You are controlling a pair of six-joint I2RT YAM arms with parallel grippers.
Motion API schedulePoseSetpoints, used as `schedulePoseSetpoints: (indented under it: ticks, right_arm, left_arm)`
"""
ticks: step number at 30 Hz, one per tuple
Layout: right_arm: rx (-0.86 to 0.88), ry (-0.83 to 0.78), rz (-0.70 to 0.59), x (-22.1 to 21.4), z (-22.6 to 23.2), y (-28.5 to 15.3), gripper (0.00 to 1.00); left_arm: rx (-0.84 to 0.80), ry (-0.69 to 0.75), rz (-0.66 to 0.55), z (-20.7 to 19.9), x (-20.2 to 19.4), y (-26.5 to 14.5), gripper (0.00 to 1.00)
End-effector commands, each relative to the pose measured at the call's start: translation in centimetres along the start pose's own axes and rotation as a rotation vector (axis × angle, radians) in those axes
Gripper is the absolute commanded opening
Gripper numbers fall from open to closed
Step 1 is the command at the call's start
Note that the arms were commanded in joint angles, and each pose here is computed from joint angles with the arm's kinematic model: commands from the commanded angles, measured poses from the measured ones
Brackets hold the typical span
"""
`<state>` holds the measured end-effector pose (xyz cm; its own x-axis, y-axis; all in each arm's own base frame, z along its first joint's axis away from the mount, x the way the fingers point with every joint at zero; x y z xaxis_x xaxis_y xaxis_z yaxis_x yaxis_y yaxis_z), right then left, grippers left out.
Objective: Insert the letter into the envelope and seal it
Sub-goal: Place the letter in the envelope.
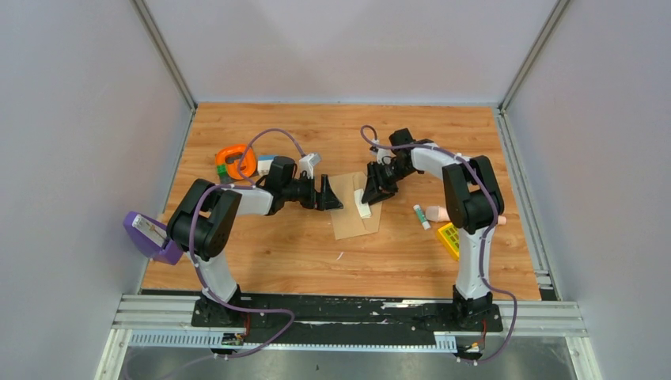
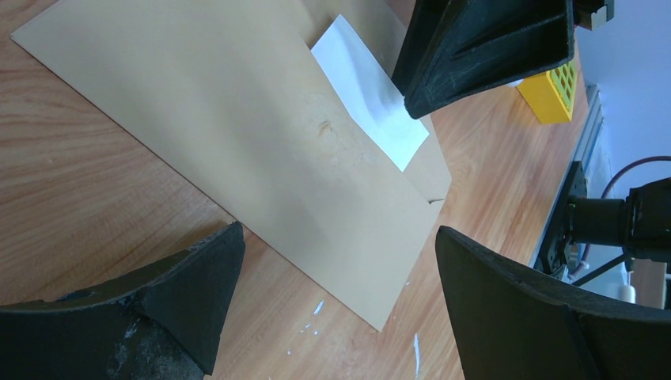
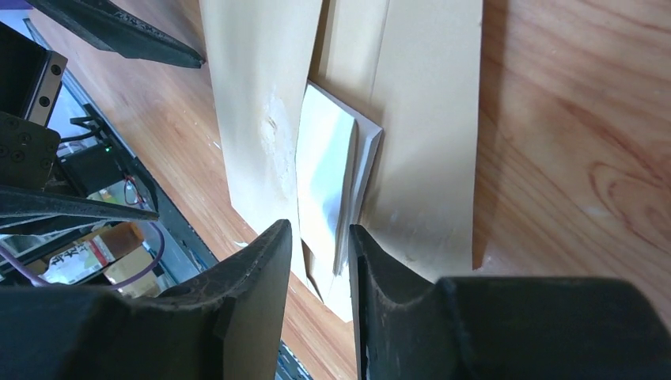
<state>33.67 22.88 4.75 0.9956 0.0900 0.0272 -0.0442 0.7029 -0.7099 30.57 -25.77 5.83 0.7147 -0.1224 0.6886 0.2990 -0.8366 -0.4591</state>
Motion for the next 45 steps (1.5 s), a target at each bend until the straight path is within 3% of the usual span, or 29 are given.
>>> schedulePoseSetpoints:
  ticks: [1,24,45]
  right_arm:
    - [-0.022,-0.103,-0.087,1.6,2.3,-2.4,0.34]
    - [-0.013,-0.074,-0.032,0.7,1.2,-1.3,0.15]
    - [-0.036,-0.068,0.006,-0.1,0.3,-0.4,0.18]
  left_arm:
    - [0.009,0.000,0.028,-0.2,-0.7,-0.2,1.00]
    - [0.007,0.003,0.022,-0.3,-0.5,-0.2,1.00]
    - [0.006,0.007,0.018,-0.4,-0.4,-0.3,1.00]
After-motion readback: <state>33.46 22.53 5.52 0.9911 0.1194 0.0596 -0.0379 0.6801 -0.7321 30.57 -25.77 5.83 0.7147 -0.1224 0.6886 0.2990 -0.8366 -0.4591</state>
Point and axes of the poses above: each gripper's point midway between its finger pads, its own y axis out along the fingers, its own z axis along the line the jaws close on, x = y × z, the point moved 2 cm from there along -y, back along the fingers, and after that the axes turned 10 degrees about y, right-handed, at the moved point
